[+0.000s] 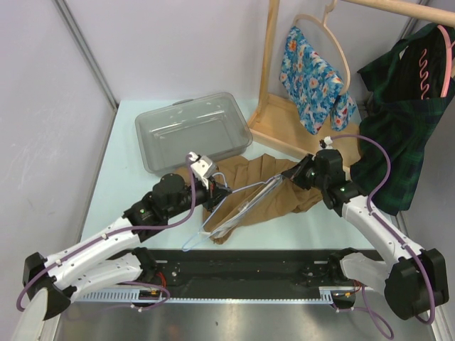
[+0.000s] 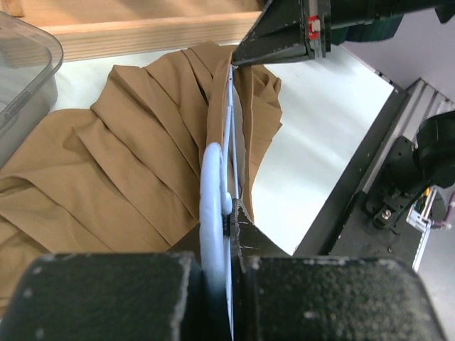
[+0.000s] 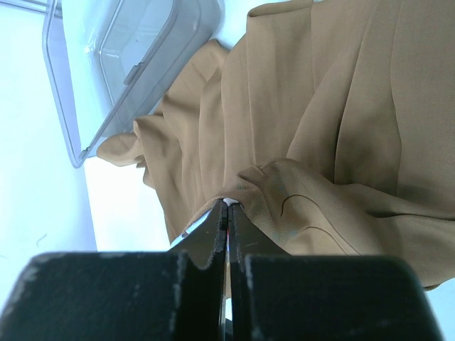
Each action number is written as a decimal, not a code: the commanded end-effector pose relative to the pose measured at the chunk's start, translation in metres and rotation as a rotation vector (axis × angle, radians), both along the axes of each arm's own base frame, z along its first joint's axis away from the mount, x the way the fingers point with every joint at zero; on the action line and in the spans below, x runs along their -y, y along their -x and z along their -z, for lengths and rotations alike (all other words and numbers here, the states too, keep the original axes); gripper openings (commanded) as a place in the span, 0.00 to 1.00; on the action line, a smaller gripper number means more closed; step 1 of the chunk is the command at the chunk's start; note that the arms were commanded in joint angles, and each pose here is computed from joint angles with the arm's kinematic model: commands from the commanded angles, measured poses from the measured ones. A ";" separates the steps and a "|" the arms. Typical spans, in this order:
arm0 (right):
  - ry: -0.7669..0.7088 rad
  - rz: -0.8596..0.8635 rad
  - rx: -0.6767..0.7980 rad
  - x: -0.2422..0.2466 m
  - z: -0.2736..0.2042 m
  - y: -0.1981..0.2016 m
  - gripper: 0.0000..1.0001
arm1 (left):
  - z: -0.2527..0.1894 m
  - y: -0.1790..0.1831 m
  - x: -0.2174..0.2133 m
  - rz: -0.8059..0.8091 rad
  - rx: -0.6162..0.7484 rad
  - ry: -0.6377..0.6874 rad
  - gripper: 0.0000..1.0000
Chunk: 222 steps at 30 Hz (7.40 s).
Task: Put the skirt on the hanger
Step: Place skirt on hanger
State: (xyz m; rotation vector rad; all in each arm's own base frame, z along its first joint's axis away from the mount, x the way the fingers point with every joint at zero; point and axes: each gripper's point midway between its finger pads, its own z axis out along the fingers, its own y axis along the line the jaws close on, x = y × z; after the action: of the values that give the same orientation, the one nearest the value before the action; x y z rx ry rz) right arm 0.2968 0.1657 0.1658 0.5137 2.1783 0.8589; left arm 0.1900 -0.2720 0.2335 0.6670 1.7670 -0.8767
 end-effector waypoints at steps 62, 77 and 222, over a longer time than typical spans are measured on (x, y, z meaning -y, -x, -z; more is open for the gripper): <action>-0.169 -0.184 0.060 -0.040 -0.012 0.014 0.00 | -0.054 0.001 -0.002 -0.054 0.091 0.303 0.00; -0.231 -0.326 0.160 -0.052 -0.041 0.027 0.00 | -0.067 0.000 -0.007 -0.078 0.109 0.394 0.00; 0.354 -0.024 0.182 0.056 -0.052 -0.010 0.20 | -0.034 -0.051 0.017 -0.219 0.137 0.104 0.00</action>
State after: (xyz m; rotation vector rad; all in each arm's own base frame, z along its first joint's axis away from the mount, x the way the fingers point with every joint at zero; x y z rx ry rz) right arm 0.2922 0.1077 0.2095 0.3559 2.1146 0.6776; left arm 0.2273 -0.2989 0.2488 0.4461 1.6362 -0.9142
